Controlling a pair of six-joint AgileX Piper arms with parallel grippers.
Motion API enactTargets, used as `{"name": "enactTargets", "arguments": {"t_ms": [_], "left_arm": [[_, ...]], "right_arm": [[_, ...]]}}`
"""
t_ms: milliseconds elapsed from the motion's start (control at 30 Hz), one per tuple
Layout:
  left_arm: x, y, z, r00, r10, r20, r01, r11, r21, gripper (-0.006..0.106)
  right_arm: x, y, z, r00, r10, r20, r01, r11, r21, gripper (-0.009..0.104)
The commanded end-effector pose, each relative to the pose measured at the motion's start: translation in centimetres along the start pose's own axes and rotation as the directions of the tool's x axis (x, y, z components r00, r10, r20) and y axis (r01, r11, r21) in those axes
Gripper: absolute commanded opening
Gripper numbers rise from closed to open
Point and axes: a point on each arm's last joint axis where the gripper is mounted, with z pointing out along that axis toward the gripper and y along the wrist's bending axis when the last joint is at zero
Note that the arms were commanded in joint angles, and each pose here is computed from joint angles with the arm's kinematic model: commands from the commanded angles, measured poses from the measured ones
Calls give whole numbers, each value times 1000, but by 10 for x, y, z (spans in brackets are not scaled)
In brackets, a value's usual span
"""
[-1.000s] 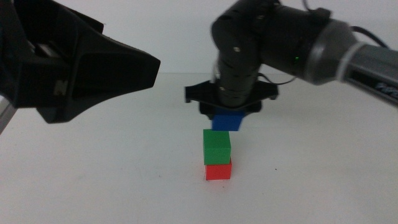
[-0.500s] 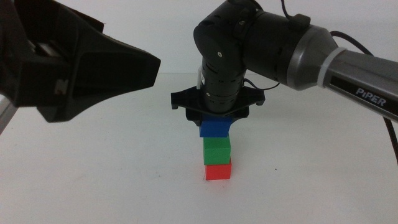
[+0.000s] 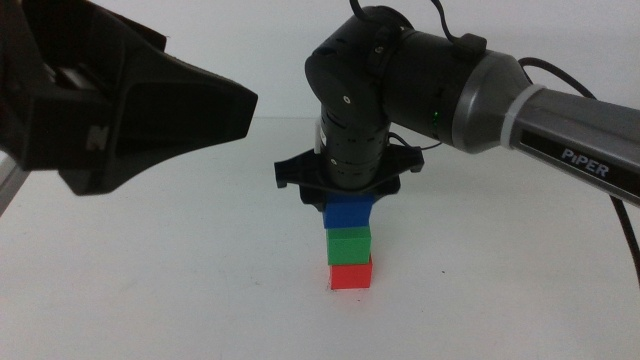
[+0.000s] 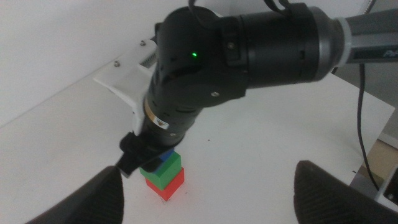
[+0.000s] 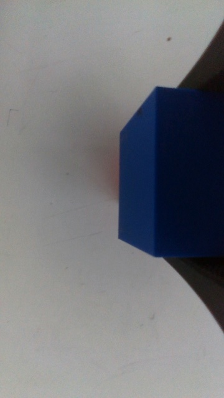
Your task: Stack red cubes first, then green, then blue cubes in a specific spot.
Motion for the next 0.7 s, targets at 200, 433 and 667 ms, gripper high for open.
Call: {"name": "enactTargets", "arguments": {"t_ms": [200, 433, 667], "left_arm": [[-1, 0, -1, 1000, -6, 19, 6, 1000, -1, 94], [-1, 0, -1, 1000, -6, 19, 6, 1000, -1, 94], [-1, 0, -1, 1000, -6, 19, 6, 1000, -1, 94]], "right_arm": [[4, -7, 0, 1000, -5, 4, 5, 999, 43, 17], [5, -6, 2, 1000, 25, -5, -24, 999, 37, 17], [6, -4, 7, 999, 30, -25, -29, 999, 33, 17]]}}
